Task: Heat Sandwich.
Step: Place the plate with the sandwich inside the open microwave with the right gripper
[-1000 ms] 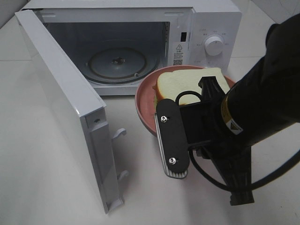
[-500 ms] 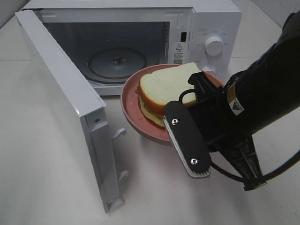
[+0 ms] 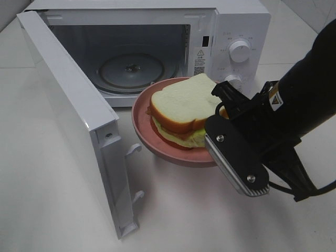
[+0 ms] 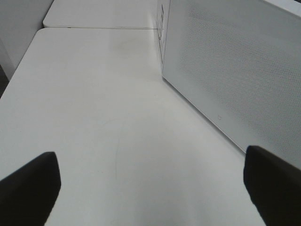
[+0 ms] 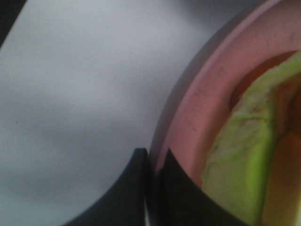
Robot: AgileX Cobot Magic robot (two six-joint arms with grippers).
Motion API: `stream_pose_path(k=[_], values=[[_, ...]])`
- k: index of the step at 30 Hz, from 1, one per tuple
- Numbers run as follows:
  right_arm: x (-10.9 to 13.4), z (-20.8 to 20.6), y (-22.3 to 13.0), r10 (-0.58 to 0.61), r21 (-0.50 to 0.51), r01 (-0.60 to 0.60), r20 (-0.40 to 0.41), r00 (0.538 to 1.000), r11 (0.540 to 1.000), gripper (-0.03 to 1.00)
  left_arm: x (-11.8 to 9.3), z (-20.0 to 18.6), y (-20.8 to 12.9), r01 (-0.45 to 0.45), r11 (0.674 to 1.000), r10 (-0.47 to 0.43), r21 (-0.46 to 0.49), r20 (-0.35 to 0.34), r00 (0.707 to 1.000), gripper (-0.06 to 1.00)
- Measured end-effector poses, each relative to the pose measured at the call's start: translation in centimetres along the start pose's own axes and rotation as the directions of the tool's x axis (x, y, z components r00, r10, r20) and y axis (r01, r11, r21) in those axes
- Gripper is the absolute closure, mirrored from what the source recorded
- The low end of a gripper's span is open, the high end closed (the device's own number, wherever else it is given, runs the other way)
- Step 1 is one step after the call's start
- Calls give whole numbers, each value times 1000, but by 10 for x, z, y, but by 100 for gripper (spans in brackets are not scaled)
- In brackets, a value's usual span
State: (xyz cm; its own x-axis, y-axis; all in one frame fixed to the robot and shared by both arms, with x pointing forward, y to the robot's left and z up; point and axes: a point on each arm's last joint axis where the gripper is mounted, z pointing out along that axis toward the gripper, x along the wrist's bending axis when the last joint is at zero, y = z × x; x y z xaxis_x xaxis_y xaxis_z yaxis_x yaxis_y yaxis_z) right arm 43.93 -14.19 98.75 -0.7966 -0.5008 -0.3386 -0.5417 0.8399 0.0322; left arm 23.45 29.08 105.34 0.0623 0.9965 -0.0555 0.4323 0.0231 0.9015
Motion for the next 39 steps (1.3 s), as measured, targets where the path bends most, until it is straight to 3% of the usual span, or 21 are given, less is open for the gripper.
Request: stream_pose_path(k=[21,39], values=[[-4,2,7,-92,-33,93,42,995,995,92,0,0,0,0,1000,0,0,0,1000,-5],[-52,31,13,-95,-40,97,31,995,995,92,0,0,0,0,1000,0,0,0,1000,-5]])
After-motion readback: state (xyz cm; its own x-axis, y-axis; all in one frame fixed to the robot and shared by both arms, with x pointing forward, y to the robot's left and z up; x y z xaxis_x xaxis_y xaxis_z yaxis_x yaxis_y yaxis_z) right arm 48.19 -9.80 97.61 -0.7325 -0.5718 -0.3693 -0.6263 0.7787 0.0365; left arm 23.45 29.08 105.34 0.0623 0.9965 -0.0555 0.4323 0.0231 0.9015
